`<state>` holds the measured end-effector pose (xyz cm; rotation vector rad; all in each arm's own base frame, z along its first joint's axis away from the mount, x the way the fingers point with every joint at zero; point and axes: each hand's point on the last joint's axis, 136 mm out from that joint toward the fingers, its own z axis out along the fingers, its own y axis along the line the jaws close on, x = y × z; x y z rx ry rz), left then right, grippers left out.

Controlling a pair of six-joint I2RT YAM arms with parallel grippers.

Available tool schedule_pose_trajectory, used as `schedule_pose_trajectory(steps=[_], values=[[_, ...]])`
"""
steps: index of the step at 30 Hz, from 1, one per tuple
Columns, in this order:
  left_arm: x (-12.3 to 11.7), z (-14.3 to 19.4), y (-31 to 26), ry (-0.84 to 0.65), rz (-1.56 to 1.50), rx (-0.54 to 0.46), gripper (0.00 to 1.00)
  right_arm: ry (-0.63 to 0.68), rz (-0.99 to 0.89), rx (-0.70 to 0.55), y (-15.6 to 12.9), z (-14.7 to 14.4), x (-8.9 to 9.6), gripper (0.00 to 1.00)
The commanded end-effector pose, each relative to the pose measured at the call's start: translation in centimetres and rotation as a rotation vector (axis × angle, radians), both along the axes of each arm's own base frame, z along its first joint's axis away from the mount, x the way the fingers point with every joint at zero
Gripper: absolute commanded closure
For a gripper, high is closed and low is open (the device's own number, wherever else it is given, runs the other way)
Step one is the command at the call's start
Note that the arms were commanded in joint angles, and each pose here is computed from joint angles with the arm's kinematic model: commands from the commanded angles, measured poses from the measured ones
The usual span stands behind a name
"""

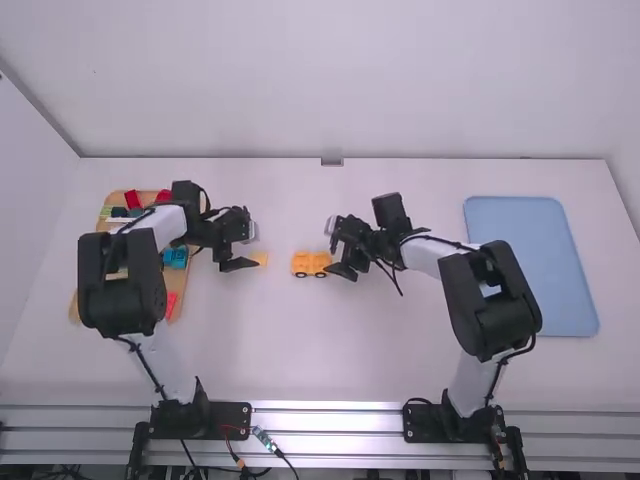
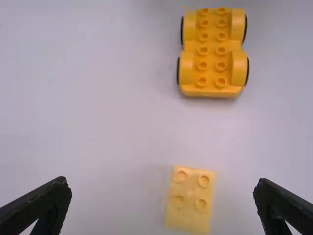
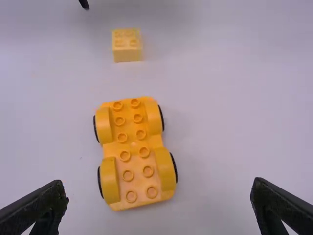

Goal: Assemble lego blocks to make yellow taxi

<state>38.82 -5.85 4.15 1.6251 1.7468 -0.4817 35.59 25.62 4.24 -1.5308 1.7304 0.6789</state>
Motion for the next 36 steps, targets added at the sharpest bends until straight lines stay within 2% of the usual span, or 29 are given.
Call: schedule_pose_trajectory(steps=[1, 4, 16, 22, 26, 33, 36], values=[[0.4, -0.5, -0.7, 0.018, -0.026, -0.044, 0.01, -0.022, 0.040, 0.014, 0.4, 0.4, -0.2, 0.01], [0.3, -1.1, -1.2, 0.038, -0.076, -0.062, 0.01, -0.036, 0.090, 0.034, 0.9, 0.7, -0.9, 0.01], [0.9, -4.7, -1.0, 0.044, -0.079, -0.051, 0.01, -0.061, 0.090, 0.065, 1.9, 1.5, -0.5, 0.01], [0.8, -5.2, -0.8, 0.059, -0.077, -0.032, 0.00, -0.058, 0.089, 0.064, 1.8, 1.5, -0.5, 0.01], [0.1, -5.7, -0.7, 0.091, -0.078, -0.009, 0.17, -0.059, 0.097, 0.064, 2.1, 1.5, -0.7, 0.01], [-0.5, -6.7, -0.5, 0.100, -0.072, 0.005, 0.18, -0.060, 0.095, 0.059, 2.1, 1.4, -0.7, 0.01], [-0.6, -6.7, -0.5, 0.106, -0.071, 0.006, 0.21, -0.059, 0.095, 0.060, 2.1, 1.4, -0.7, 0.01]])
